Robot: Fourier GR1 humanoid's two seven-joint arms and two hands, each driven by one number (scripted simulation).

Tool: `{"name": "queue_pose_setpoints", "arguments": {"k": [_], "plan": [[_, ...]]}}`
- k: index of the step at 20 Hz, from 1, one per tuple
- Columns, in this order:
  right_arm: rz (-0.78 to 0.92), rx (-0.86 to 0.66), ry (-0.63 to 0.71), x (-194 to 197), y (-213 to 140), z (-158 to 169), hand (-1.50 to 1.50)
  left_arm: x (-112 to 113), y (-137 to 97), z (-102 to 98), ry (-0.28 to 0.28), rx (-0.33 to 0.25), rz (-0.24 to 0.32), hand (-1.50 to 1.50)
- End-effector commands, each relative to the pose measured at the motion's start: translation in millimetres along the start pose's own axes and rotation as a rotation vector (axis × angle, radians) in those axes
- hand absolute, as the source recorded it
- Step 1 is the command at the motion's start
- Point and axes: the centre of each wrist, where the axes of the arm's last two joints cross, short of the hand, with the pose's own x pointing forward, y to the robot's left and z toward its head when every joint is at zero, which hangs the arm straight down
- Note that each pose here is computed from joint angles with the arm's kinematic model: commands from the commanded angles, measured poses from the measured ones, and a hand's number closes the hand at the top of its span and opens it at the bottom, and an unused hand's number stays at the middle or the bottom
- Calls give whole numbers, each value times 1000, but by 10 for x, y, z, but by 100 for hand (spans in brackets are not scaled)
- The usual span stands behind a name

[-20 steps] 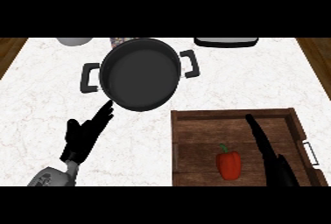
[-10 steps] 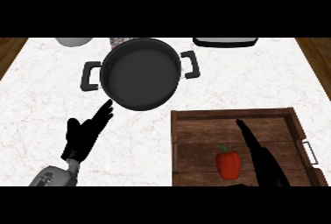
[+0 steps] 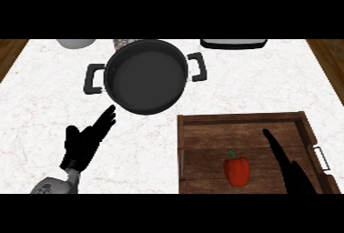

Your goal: Pick the bell pepper from the tray and place it in the pot

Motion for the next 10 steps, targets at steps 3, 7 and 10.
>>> {"name": "queue_pose_setpoints", "arguments": {"k": [3,7,10], "plan": [[-177,25,-60,-232,54,-30,-150,20,-70,-119,21,-6,-1,0],[-280,60,-100,-292,83,-159,-150,51,45,28,0,-1,-2,0],[-304,81,-87,-260,226,-209,-150,-214,110,-127,2,13,3,0]]}}
